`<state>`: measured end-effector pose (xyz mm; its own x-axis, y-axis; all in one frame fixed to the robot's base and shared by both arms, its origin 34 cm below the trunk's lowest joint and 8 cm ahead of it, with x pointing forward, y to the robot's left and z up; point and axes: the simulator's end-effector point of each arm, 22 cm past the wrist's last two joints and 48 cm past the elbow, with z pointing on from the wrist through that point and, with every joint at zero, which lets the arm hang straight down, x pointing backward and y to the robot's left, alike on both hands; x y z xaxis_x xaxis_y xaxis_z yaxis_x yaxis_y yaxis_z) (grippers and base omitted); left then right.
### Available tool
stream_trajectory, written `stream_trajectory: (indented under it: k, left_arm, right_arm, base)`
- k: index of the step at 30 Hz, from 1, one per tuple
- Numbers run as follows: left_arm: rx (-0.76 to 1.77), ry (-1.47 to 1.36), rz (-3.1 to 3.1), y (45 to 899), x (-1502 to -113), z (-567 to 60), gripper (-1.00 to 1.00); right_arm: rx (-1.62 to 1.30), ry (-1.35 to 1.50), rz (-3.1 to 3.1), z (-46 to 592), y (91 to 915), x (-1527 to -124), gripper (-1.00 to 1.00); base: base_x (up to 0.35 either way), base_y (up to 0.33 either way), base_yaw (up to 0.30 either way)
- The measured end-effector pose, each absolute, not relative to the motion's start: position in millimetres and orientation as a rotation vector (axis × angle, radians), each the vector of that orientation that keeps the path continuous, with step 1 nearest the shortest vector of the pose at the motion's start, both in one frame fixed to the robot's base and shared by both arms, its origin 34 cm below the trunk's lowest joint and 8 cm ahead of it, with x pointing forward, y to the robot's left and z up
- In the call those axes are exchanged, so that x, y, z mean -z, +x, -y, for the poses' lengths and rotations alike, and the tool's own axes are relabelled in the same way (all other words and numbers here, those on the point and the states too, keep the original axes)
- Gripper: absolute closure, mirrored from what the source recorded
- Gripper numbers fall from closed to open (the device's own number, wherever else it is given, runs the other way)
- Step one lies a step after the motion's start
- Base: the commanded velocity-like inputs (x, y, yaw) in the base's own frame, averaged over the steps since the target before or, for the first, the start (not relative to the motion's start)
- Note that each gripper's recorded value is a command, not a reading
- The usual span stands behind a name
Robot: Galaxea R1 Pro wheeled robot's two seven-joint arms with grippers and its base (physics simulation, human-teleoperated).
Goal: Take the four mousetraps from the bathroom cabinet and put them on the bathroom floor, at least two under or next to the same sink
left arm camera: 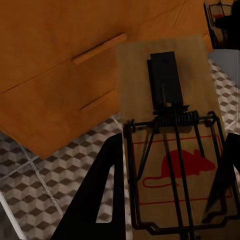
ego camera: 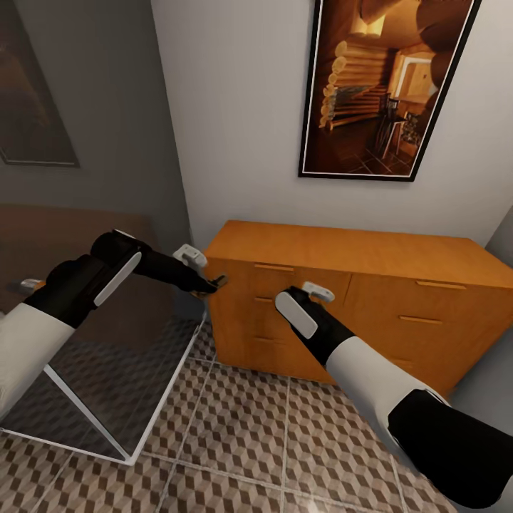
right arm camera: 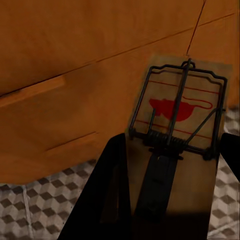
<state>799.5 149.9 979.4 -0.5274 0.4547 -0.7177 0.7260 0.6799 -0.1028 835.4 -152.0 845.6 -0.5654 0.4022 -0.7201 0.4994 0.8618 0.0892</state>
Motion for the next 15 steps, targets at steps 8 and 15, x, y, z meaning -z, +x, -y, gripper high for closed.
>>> stream_trajectory:
  k: [8,15]
  left_arm:
    - [0.549,0.894,-2.258,793.6,-956.1,-144.6,1.00]
    - [0.614,0.877,-2.317,786.5,-913.0,-128.9,1.00]
  right_arm:
    - [0.161,0.634,-2.309,159.1,809.8,-795.2,1.00]
    - [0.153,0.563,-2.325,161.2,797.5,-766.3,1.00]
  base:
    - [0.000,0.000,0.000]
    - [0.000,0.000,0.000]
